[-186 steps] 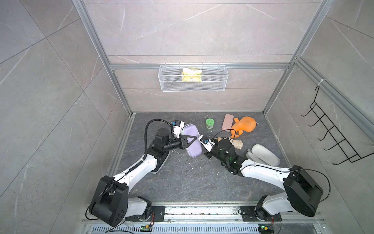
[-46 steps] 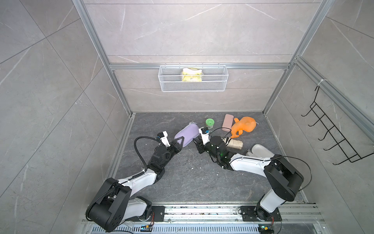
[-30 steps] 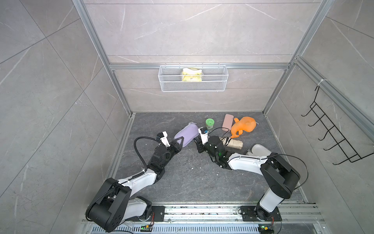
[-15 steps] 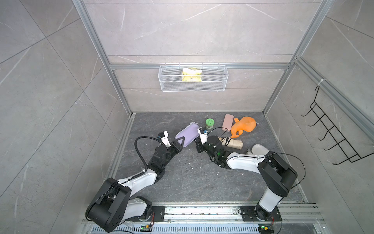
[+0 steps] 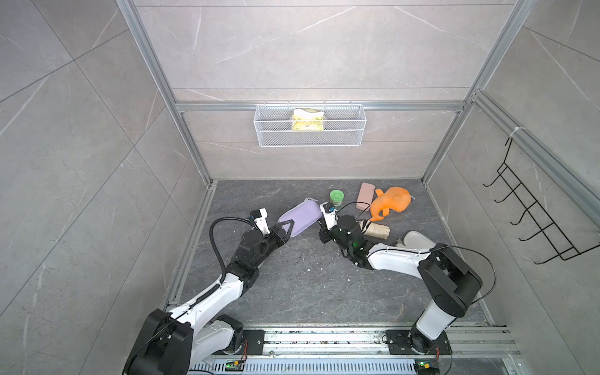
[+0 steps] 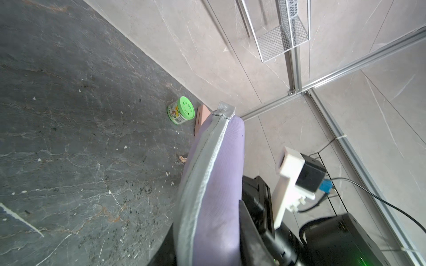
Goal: Put umbrellas into zippered umbrella sleeves
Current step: Zip the zipper on the umbrella sleeve.
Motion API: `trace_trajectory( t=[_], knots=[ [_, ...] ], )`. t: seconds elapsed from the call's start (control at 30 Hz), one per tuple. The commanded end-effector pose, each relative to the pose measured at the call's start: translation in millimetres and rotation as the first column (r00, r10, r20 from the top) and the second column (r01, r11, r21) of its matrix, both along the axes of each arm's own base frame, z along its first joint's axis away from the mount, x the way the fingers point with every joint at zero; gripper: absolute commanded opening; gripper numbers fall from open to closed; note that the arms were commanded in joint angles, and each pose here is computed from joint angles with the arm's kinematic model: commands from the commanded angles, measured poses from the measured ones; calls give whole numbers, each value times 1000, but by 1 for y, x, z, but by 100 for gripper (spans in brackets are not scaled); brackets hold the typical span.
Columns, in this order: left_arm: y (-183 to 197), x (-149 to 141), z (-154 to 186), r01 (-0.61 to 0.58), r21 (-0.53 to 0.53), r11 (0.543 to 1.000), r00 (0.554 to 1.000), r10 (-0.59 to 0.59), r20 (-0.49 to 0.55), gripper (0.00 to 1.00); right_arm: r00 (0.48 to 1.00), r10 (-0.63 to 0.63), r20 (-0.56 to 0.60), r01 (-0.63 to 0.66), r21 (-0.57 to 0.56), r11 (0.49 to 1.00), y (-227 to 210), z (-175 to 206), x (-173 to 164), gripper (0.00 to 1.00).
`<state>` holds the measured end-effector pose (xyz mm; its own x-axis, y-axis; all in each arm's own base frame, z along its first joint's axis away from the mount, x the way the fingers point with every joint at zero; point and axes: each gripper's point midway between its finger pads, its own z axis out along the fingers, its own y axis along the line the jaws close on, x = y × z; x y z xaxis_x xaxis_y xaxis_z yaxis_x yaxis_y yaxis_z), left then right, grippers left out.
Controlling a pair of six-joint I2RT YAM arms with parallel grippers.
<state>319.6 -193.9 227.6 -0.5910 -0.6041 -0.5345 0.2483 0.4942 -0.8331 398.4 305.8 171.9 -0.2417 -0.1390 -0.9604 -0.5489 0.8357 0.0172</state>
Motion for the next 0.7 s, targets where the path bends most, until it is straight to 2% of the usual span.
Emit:
trace_trajectory(
  t=[0.0,0.17,0.27,0.33,0.53,0.67],
  knots=[
    [7,-7,24,73,24,997,996,-74,39,0,998,-51,41,52,-28,998,-32,15,15,0],
    [3,-23,13,226,88,970,974,-225,-19,0,994,66,91,-54,-121,991,-33,24,16,0],
    [-9,-38,2,374,144,916,927,-365,-88,0,979,163,123,-129,-246,961,-28,29,11,0],
    [-13,-45,-6,436,171,884,899,-418,-132,0,971,192,141,-139,-318,938,-30,31,11,0],
    [-18,-51,-14,505,187,843,862,-481,-161,0,957,247,152,-170,-394,903,-32,50,19,0],
    [-22,-53,-22,533,183,826,845,-505,-178,0,951,254,177,-167,-397,902,-27,71,28,0]
  ],
)
